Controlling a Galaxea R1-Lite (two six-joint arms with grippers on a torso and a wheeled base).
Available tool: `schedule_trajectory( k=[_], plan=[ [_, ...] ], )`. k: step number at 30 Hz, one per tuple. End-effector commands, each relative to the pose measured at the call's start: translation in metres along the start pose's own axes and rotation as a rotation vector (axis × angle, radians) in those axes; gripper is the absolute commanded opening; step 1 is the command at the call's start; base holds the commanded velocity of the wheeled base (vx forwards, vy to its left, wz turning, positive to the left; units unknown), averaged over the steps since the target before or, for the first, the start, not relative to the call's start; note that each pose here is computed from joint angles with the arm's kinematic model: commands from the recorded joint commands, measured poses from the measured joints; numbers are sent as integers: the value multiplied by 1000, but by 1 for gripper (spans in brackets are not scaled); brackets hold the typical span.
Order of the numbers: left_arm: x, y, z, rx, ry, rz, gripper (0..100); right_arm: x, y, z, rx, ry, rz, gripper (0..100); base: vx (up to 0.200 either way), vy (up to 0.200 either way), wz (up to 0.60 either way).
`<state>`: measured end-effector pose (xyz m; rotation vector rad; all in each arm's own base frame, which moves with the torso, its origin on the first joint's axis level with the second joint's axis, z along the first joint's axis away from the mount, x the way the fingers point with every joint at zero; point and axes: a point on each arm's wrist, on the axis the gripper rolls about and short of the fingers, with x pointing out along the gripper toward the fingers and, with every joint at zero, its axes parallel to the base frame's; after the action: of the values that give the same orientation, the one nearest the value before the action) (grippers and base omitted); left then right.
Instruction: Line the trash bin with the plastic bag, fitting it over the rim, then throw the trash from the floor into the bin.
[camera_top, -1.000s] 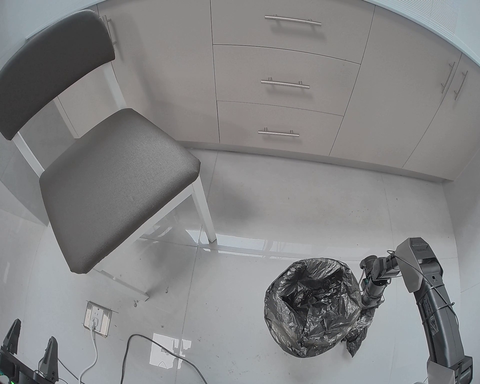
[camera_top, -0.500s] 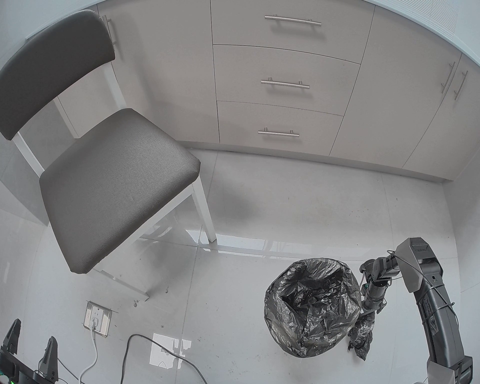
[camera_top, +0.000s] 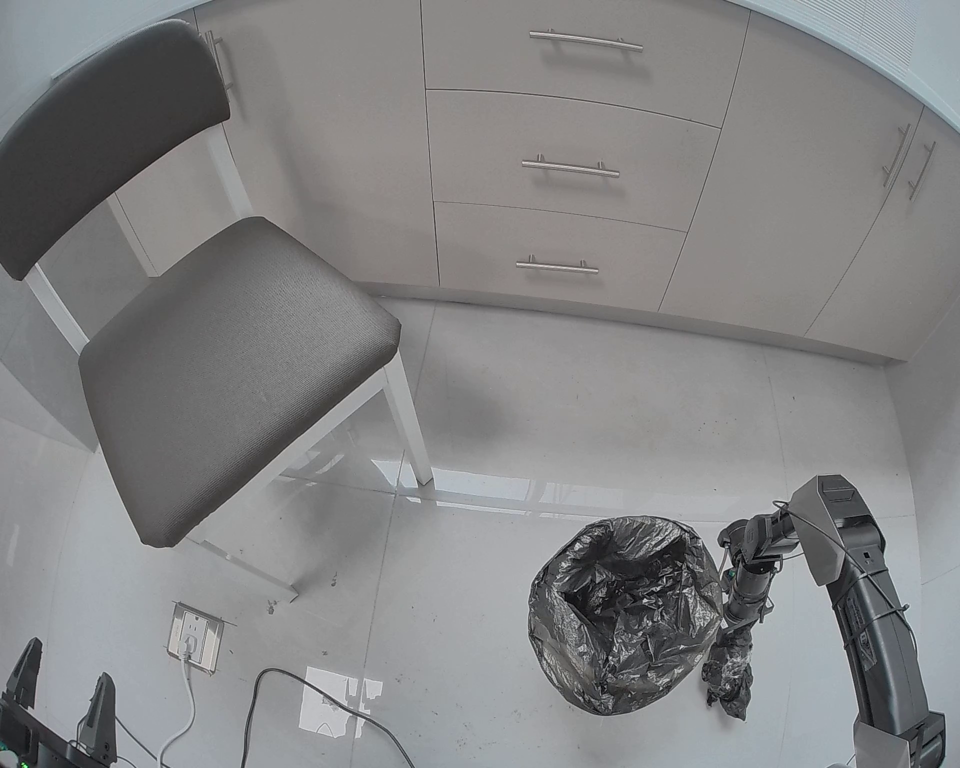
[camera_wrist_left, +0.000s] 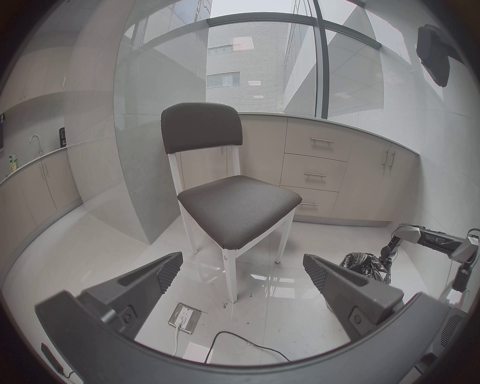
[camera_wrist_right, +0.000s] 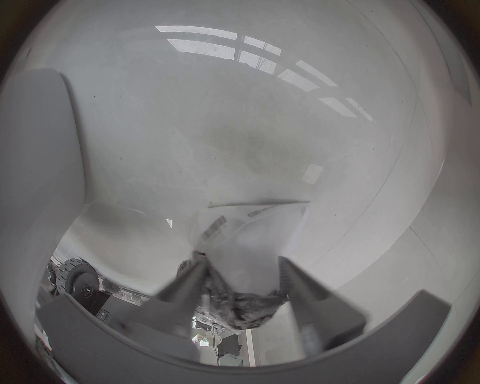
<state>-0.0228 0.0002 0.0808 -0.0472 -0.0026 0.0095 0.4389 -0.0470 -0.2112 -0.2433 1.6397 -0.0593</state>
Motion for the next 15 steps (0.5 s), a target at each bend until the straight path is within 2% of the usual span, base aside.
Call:
schedule_trajectory(
  k=[1,7,10,14,15],
  plan=[
    [0,0,-5,0,2,1,100,0,1,0,-3,-1,0,0,0,0,0],
    [0,0,-5,0,2,1,100,-1,1,0,-5,2,2,0,0,0,0],
    [0,0,-5,0,2,1,100,-1,2,-4,-8,36,13,0,0,0,0],
    [0,0,-5,0,2,1,100,-2,6,-17,19,164,83,0,0,0,0],
    [0,0,-5,0,2,1,100,-4,9,-25,42,233,139,0,0,0,0]
  ],
)
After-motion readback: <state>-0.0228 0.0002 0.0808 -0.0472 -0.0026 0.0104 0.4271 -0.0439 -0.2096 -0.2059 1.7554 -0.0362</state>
